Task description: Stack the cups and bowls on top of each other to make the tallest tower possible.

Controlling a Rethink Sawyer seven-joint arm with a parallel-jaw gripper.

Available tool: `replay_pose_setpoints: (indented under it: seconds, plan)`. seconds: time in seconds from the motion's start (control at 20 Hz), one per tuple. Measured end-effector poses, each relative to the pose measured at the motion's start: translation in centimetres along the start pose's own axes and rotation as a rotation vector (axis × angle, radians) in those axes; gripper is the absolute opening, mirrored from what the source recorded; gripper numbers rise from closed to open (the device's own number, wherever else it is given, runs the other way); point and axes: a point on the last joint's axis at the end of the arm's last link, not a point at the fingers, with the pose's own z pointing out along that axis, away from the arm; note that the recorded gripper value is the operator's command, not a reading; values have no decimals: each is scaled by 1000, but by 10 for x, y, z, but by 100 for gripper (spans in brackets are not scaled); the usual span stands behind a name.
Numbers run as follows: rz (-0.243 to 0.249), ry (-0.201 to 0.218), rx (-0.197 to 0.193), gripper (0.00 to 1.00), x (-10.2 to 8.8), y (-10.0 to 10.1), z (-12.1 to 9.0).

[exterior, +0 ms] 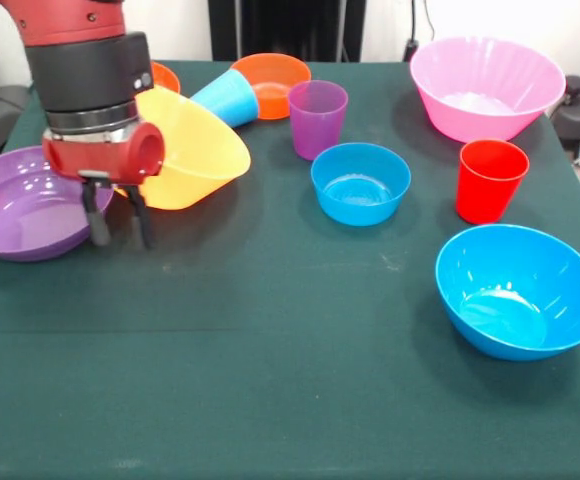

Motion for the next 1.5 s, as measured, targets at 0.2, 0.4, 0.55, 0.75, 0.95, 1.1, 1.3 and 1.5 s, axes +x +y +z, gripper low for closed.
replay_pose_setpoints:
  seconds: [0.2,0.4,0.55,0.75,0.95,1.1,1.3,1.5]
  plan:
    - [-1,142,16,100,18,-1,3]
    - [-18,275,38,100,34,-3,-1]
    - [-34,336,55,100,42,-6,-4]
    - [-37,351,62,100,43,-9,-5]
    - [-37,348,65,100,42,-12,-6]
    - [-36,347,67,100,42,-13,-6]
    - [-37,346,68,100,42,-13,-6]
    - [-31,357,65,100,43,-12,-7]
